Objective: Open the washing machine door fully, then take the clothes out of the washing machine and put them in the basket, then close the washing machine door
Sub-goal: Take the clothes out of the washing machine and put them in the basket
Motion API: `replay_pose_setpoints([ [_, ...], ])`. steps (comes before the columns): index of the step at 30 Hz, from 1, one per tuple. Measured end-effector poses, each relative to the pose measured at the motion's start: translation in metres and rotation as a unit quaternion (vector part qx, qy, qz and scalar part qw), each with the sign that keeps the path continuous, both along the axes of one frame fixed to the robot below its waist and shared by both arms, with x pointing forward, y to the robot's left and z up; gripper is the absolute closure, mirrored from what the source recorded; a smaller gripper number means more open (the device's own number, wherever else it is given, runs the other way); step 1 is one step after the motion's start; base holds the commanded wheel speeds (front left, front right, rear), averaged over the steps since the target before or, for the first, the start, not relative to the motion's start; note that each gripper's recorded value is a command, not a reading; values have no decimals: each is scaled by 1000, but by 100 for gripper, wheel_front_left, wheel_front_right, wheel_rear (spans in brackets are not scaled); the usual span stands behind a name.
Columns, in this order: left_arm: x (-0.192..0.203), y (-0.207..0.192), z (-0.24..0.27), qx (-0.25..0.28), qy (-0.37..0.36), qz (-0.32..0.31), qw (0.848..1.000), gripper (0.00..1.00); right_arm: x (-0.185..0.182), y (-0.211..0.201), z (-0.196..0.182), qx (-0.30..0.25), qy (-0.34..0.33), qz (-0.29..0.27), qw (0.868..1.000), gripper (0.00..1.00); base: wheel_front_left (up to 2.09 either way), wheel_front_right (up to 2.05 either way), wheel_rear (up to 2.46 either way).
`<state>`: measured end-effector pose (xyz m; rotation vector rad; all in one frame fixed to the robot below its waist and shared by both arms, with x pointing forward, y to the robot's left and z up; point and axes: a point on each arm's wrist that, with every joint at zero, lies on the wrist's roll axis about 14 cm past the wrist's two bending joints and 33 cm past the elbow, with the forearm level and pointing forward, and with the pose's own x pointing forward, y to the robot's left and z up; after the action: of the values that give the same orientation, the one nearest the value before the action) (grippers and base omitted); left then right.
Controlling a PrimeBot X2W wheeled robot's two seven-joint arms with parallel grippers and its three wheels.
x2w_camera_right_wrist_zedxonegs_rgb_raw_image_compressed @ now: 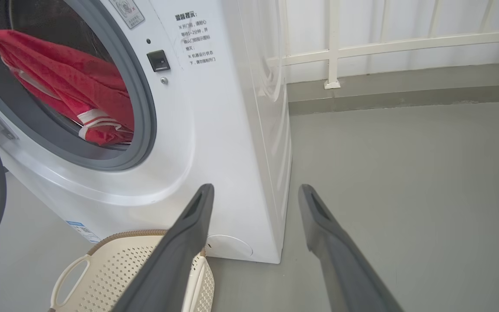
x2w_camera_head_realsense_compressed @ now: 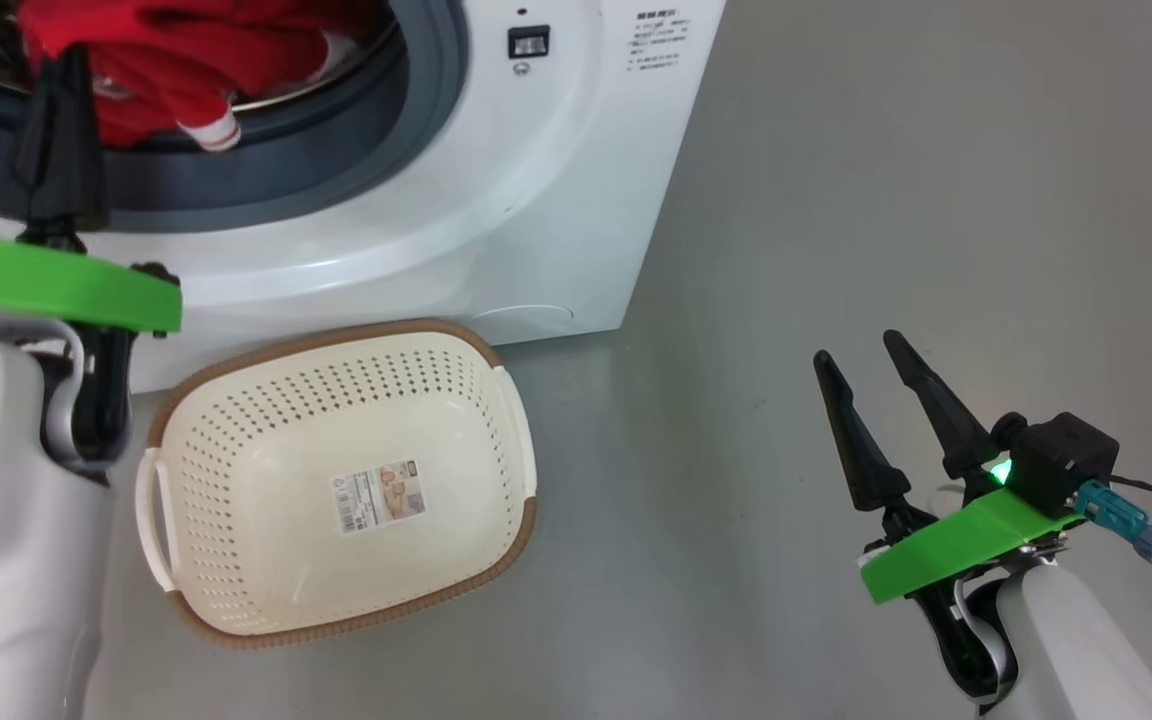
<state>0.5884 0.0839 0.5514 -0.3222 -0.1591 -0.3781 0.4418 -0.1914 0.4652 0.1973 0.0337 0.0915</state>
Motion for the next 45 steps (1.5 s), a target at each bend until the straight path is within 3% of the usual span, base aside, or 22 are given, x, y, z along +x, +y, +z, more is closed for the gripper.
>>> replay_pose_setpoints([
  [15, -60, 35, 76, -43, -135, 38, 989, 100, -3, 5, 3, 4, -4, 6, 1000, 0, 0, 0, 0],
  [25, -104, 36, 112, -60, -199, 34, 977, 100, -1, 7, 7, 4, -11, 10, 1000, 0, 0, 0, 0],
  [37, -105, 20, 17, -45, -55, 23, 997, 100, -4, 8, 1, 2, -1, 13, 1000, 0, 0, 0, 0],
  [45, -105, 7, -79, -21, 85, 14, 996, 100, -2, 6, -10, 2, 13, 10, 1000, 0, 0, 0, 0],
])
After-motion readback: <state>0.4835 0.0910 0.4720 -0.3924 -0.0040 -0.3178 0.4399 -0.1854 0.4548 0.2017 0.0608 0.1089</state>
